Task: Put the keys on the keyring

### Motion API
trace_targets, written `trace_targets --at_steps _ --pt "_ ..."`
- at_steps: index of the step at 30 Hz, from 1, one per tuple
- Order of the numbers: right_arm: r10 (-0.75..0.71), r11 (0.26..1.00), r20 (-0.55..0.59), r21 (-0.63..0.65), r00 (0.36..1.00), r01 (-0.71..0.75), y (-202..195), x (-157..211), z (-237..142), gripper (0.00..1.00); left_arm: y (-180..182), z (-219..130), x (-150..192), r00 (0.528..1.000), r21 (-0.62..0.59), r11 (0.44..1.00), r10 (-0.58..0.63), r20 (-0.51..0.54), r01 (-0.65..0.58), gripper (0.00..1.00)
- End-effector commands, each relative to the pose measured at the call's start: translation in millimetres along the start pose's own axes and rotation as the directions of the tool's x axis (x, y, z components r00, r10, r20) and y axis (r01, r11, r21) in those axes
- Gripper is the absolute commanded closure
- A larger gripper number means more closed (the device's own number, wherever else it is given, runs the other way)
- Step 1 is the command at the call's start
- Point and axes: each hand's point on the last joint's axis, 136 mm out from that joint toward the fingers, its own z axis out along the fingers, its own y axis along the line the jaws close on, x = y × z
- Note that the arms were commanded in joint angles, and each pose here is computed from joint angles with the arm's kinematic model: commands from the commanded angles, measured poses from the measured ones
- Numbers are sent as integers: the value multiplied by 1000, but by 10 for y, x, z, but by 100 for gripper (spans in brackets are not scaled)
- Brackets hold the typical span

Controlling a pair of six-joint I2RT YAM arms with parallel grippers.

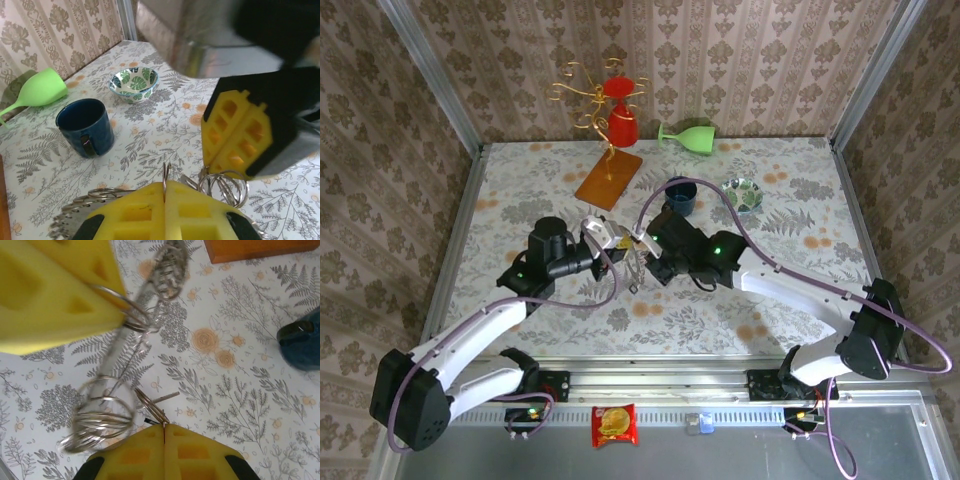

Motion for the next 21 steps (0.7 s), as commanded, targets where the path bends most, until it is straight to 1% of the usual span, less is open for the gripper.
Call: trace_targets --at_steps 1,5,8,14,18,21 --pt "-11 999 165 -47 986 19 72 -309 -217 100 88 9 -132 1000 -38 999 -17 11 17 100" --pt "-55 991 305 -101 951 90 217 -403 -383 100 83 46 -57 999 -27 999 -35 -18 34 100" --pt "-74 988 347 -100 935 115 239 -416 -410 100 57 57 -69 999 -8 999 -33 -15 33 100" --pt "-109 993 297 -17 948 120 100 -330 -345 100 53 11 -94 1000 -19 1000 5 -8 -5 100" --pt "-145 986 210 109 967 124 -139 -181 -302 100 74 -39 -128 1000 -45 999 27 2 -27 100" --pt "-153 978 158 169 976 126 -248 -142 -259 100 21 -47 -155 999 -18 999 33 17 -32 100"
